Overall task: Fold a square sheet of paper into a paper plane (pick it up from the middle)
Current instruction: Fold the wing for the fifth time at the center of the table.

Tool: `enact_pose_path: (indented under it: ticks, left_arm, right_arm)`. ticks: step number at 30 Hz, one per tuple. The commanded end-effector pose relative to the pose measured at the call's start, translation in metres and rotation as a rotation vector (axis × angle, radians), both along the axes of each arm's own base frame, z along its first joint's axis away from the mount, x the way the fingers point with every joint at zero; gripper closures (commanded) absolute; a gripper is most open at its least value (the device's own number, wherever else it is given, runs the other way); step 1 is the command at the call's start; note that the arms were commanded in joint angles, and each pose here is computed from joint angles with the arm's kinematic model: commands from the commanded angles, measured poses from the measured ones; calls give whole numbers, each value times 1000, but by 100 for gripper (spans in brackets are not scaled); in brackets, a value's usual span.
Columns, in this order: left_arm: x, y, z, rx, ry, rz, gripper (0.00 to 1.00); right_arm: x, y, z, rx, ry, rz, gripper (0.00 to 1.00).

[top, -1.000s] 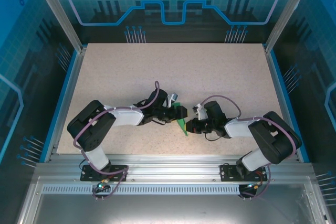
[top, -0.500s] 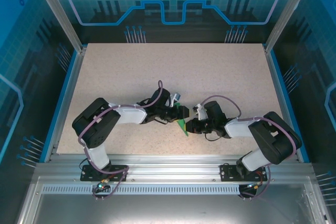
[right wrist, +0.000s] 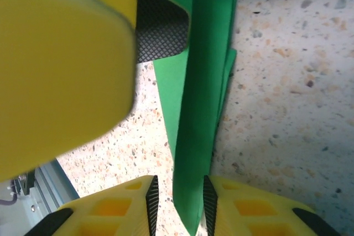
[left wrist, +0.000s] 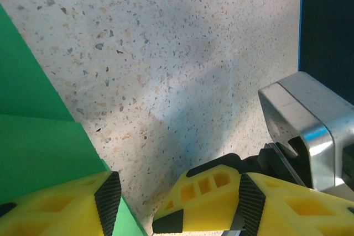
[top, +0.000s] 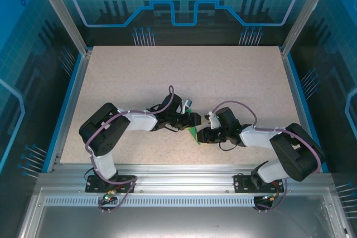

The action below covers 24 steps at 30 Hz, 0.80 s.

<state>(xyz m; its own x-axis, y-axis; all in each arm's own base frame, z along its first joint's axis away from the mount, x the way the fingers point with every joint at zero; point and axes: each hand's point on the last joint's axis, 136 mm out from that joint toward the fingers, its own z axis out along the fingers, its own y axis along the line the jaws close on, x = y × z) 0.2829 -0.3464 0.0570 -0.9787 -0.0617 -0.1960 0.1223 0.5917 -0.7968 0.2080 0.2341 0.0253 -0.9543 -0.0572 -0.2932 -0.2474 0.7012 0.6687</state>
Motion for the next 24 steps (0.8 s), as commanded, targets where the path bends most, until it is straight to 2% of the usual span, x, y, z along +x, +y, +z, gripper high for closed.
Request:
enact_pose_path:
  ticks: [1, 16, 22, 24]
  left_arm:
    - [4, -3, 3, 12, -26, -12, 37]
    - [4, -6, 4, 8, -23, -15, 37]
    - [5, -6, 4, 7, -23, -14, 37]
    - [6, -6, 5, 6, -24, -14, 37]
  right_arm:
    - [-1, 2, 3, -45, -29, 31, 69]
    - [-8, 2, -6, -165, -39, 73, 69]
    - [-9, 3, -6, -176, -40, 85, 69]
    - [-10, 6, -3, -162, -44, 93, 67]
